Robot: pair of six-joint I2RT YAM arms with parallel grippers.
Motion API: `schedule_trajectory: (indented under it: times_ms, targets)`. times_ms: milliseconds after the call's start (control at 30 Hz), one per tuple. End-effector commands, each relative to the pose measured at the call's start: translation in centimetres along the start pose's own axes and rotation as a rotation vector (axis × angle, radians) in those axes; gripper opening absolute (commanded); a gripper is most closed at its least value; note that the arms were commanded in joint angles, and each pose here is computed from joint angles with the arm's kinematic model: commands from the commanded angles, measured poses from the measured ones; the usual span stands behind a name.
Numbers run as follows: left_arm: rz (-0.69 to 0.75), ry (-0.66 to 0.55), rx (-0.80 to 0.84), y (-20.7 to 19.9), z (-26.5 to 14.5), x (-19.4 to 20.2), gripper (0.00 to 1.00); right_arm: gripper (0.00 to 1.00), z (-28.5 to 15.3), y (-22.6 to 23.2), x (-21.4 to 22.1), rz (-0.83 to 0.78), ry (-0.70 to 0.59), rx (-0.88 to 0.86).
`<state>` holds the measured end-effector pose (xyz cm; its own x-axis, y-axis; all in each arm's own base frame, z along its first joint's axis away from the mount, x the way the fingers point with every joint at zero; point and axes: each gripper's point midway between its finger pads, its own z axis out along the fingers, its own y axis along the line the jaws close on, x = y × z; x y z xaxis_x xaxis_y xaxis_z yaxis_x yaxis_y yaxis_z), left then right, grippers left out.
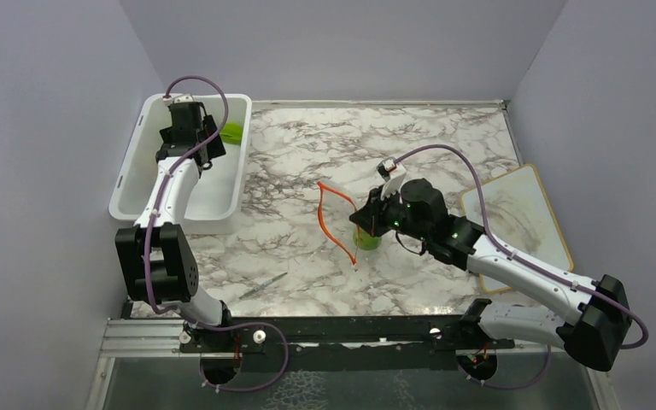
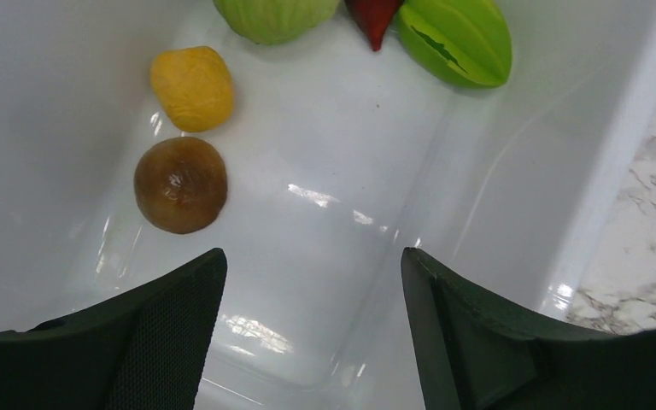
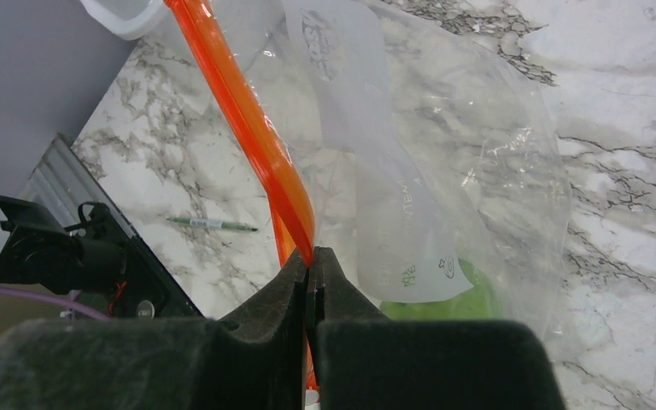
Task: Place the food in the zip-top bag and seal the zipper
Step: Pick up the fake fruit from the bin.
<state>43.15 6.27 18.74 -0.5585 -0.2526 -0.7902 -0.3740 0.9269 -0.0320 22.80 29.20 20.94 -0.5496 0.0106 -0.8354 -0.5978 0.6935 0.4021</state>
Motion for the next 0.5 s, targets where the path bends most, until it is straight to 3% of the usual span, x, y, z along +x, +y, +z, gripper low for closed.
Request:
schedule_trajectory:
  times_ms: [0, 200, 300, 467]
  targets:
    - [-0.013, -0.073, -0.142, 3.6, 1.0, -2.8, 0.76, 0.01, -0.4, 1.8, -1.2, -0.049, -0.050, -0.099]
    - [-0.078, -0.074, -0.230, 7.8, 3.1, -3.0, 0.79, 0.01, -0.2, 1.4, -1.8, -0.140, -0.049, -0.079]
    - [-0.074, -0.118, -0.227, 8.5, 4.3, -4.7, 0.85, 0.01, -0.2, 2.0, -2.1, -0.144, -0.049, -0.100]
    - [-0.046, -0.058, -0.232, 8.7, 8.2, -4.1, 0.88, 0.01, -0.3, 3.0, -1.3, -0.109, -0.021, -0.160]
